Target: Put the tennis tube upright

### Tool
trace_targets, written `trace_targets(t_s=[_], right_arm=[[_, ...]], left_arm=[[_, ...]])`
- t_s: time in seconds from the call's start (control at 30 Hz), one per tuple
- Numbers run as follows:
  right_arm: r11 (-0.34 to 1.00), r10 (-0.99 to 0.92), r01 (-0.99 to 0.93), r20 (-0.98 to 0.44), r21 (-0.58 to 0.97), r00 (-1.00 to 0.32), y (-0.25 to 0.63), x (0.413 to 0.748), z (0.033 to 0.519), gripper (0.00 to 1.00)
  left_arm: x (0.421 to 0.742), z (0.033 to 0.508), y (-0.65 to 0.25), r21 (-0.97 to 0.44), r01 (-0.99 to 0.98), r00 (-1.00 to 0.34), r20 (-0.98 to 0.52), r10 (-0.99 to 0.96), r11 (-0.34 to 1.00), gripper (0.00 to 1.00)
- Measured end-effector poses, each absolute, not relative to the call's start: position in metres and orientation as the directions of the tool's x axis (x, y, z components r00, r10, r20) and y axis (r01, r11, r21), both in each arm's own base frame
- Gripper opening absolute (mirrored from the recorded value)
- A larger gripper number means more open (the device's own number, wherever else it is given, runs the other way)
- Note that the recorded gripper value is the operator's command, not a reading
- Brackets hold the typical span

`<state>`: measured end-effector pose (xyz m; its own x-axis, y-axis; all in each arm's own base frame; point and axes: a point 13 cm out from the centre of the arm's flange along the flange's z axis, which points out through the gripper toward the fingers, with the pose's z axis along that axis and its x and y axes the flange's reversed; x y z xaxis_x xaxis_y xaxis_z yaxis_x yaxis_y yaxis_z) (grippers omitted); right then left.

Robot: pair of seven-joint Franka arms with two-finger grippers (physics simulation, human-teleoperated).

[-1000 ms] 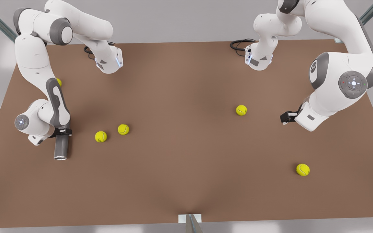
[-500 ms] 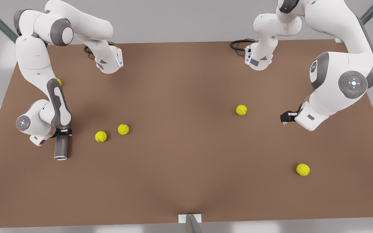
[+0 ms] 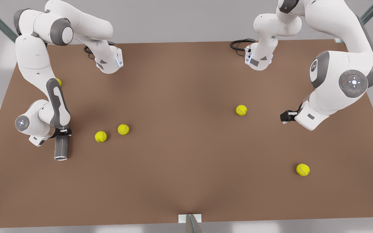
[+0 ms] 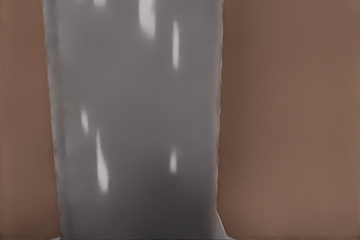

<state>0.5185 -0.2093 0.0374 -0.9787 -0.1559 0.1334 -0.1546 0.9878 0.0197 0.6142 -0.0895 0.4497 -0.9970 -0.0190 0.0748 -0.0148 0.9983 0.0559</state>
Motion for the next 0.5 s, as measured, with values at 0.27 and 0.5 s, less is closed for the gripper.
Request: trace_targets(t_s=[0.27, 0.5], right_arm=[[0.956, -0.292, -0.293, 0.028, -0.005, -0.956, -0.162, 0.596, 0.12, 0.7], [0.716, -0.698, -0.692, -0.088, -0.091, -0.711, 0.125, 0.689, 0.245, 0.7]], left_arm=[[0.614, 0.451, -0.09, 0.054, -0.015, -0.997, 0.073, -0.018, 0.998, 1.0], [0.614, 0.453, -0.09, 0.048, -0.016, -0.997, 0.07, -0.019, 0.999, 1.0]])
